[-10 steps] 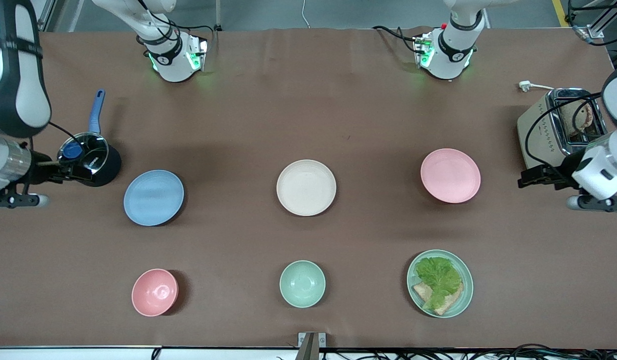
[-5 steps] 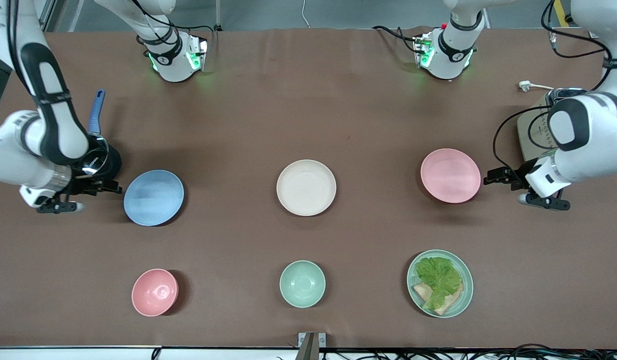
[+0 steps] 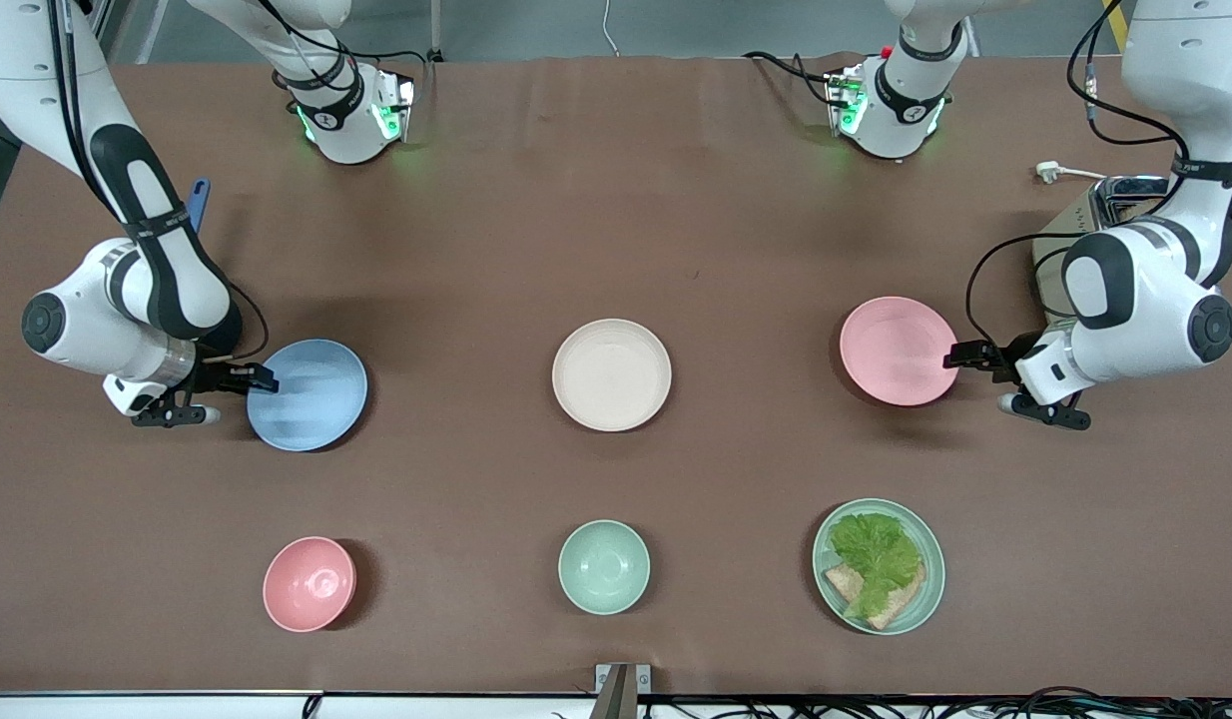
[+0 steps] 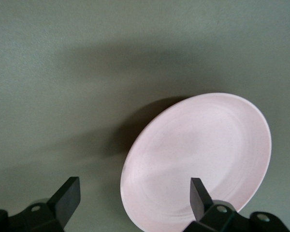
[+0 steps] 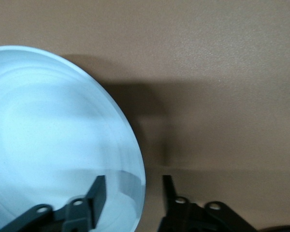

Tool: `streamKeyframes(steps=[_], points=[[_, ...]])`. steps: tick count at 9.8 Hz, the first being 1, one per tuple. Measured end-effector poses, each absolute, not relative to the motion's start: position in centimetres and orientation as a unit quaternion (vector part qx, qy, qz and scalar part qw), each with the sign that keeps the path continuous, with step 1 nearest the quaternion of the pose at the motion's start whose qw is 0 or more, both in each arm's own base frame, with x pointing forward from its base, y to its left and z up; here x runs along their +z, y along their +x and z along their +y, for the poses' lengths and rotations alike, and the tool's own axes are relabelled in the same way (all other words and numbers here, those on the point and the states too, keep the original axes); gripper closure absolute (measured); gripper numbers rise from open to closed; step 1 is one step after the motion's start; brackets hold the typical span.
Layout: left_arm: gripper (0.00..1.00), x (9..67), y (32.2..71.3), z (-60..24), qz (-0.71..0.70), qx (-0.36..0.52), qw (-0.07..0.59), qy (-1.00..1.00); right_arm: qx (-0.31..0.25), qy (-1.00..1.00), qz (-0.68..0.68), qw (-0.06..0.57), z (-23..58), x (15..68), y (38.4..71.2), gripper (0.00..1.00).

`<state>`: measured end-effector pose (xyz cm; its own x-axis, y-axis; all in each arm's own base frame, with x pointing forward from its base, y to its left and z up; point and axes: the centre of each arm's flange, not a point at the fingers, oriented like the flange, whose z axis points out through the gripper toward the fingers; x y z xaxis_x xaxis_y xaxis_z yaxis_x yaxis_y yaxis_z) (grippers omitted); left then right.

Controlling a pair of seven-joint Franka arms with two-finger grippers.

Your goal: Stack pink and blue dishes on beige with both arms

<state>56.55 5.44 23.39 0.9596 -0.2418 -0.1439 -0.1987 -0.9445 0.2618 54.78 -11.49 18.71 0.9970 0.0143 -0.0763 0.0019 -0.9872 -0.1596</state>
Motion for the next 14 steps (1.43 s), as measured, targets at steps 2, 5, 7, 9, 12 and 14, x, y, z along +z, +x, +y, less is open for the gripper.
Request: streamKeyframes(steps=[2,5,7,9,12,14], points=[[0.02,22.1,56.4,6.3,-0.120,-0.087,0.125,0.981,0.037,-0.995,0.009,0.089,-11.6,18.7,54.8,0.88],[0.11,19.7,55.6,8.4,-0.112,-0.096,0.132,0.980,0.079,-0.988,0.004,0.133,-11.5,23.5,57.0,0.94],[0.25,18.5,55.1,8.1,-0.113,-0.107,0.136,0.978,0.119,-0.979,0.015,0.163,-11.9,32.9,60.1,0.94],[0.29,18.0,54.6,7.7,-0.115,-0.114,0.139,0.977,0.139,-0.976,0.032,0.167,-10.1,41.3,61.7,0.94],[0.70,18.0,54.6,6.6,-0.132,-0.113,0.142,0.974,0.164,-0.973,0.069,0.145,-1.9,44.7,62.9,0.94],[0.96,18.9,55.0,6.7,-0.150,-0.102,0.142,0.973,0.173,-0.972,0.076,0.140,4.1,45.6,63.0,0.94]])
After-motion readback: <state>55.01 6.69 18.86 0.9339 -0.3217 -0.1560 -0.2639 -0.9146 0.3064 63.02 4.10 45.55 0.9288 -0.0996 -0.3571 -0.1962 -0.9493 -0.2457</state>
